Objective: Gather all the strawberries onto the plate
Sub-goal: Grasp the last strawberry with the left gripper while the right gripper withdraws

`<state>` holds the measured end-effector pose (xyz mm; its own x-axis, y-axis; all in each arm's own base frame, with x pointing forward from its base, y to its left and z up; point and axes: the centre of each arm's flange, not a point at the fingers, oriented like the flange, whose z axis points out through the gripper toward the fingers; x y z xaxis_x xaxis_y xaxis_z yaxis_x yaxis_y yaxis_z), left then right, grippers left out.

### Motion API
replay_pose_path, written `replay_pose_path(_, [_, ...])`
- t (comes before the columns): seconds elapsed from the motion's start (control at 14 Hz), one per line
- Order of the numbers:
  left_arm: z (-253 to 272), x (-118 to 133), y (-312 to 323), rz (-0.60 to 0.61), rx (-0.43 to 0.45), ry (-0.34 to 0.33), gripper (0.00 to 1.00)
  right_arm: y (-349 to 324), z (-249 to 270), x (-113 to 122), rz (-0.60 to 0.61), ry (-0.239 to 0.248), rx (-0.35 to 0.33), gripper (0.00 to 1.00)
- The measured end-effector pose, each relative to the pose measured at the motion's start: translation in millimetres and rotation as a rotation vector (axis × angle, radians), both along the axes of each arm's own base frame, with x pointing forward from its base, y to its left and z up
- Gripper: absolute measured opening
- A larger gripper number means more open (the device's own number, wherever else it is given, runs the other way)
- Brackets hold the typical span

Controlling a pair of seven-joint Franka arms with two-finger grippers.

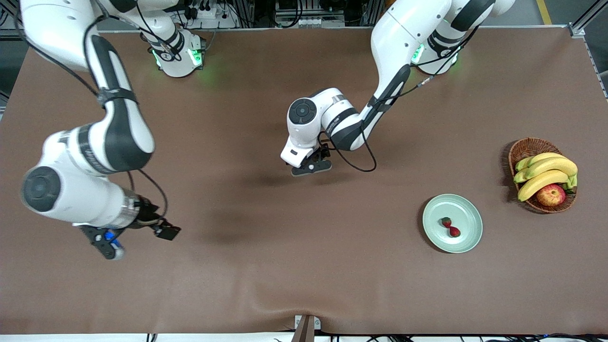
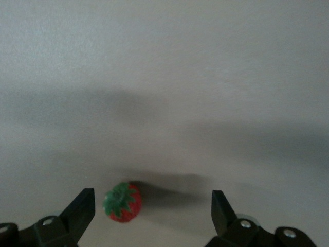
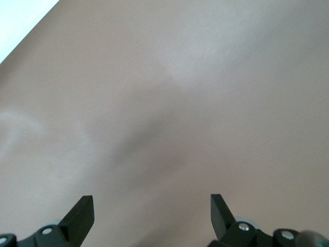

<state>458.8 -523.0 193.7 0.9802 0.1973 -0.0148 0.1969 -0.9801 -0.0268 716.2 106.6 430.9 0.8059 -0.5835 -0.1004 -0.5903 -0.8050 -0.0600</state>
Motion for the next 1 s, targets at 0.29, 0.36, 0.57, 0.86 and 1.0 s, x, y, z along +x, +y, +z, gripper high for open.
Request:
replay_pose_path(0.29, [-11.0, 5.3, 13.1, 0.045, 0.004, 0.021, 1.0, -56.6, 45.0, -18.1, 0.157, 0.03, -0.023, 1.0])
replay_pose_path(0.36, [-11.2, 5.3, 13.4, 0.069, -0.001, 0.03, 1.0, -60.1, 60.3, -27.2, 0.187, 0.046, -0.042, 1.0])
replay_pose_path(0.57, [-17.7, -1.1, 14.8, 0.091, 0.003, 0.053, 1.0, -58.7, 113.8, -58.6, 0.251, 0.049, -0.059, 1.0])
replay_pose_path(0.86, [-24.3, -6.7, 17.2, 0.095, 0.015, 0.064, 1.0, -54.1, 158.5, -114.5, 0.283, -0.008, -0.079, 1.0])
replay_pose_path(1.0, [-25.0, -7.3, 17.4, 0.098, 0.017, 0.065, 0.84, -53.4, 164.4, -143.8, 0.309, -0.038, -0.091, 1.0])
